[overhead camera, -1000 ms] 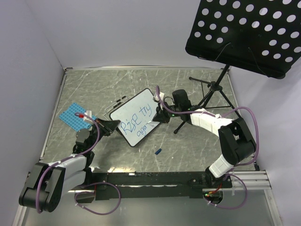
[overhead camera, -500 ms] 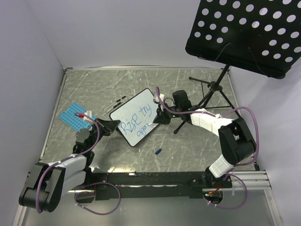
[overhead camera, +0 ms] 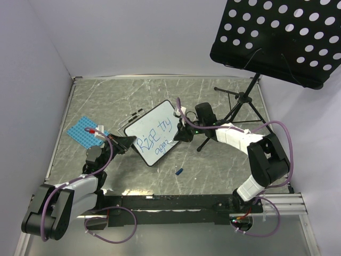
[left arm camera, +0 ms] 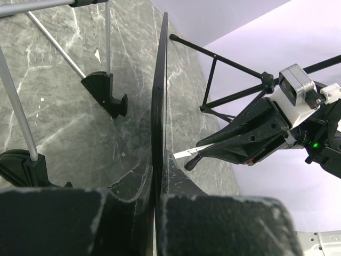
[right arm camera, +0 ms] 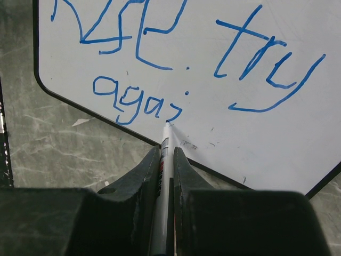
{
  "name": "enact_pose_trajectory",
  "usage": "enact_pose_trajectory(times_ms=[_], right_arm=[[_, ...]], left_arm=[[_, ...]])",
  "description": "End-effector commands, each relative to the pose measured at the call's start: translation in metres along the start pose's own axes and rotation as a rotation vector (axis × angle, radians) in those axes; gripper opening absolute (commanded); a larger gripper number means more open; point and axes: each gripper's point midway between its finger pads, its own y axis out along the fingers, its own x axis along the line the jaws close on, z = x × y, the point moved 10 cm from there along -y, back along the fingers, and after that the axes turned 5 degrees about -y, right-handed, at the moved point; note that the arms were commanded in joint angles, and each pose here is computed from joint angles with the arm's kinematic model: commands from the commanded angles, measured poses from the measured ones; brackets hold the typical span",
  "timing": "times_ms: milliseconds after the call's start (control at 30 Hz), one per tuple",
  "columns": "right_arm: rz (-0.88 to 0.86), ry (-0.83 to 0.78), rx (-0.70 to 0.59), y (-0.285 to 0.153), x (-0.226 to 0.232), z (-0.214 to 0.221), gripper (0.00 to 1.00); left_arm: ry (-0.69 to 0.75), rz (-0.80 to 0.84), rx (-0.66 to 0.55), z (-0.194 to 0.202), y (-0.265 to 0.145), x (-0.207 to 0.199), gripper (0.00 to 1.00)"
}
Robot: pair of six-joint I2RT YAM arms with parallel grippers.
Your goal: Write a sentence on the whiteboard
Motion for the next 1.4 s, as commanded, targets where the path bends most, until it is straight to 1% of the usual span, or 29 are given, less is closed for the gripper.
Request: enact_pose_trajectory(times_ms=[0,233,367,900,1367], right_arm=[[0.075,-0.016,-0.026,-0.005,-0.012,-0.011,0.00],[0.121,-0.026,-0.080,-0.020,-0.022,-0.028,0.00],[0.113,-0.025,-0.094,-0.023,-0.023,-0.031,0.00],[0.085,0.003,-0.079,-0.008,-0.029,-0.028,0.00],[0.048,0.016,-0.038,-0.001,-0.022,-0.015,0.00]], left_arm=[[0.019,0.040,0.015,0.010,-0.013,0.004,0.01],[0.021,0.039,0.012,0.010,-0.013,0.004,0.01],[0.022,0.042,0.010,0.010,-0.013,0.003,0.01],[0.016,0.041,0.020,0.011,-0.013,0.004,0.01],[0.015,0.041,0.015,0.011,-0.013,0.004,0.01]])
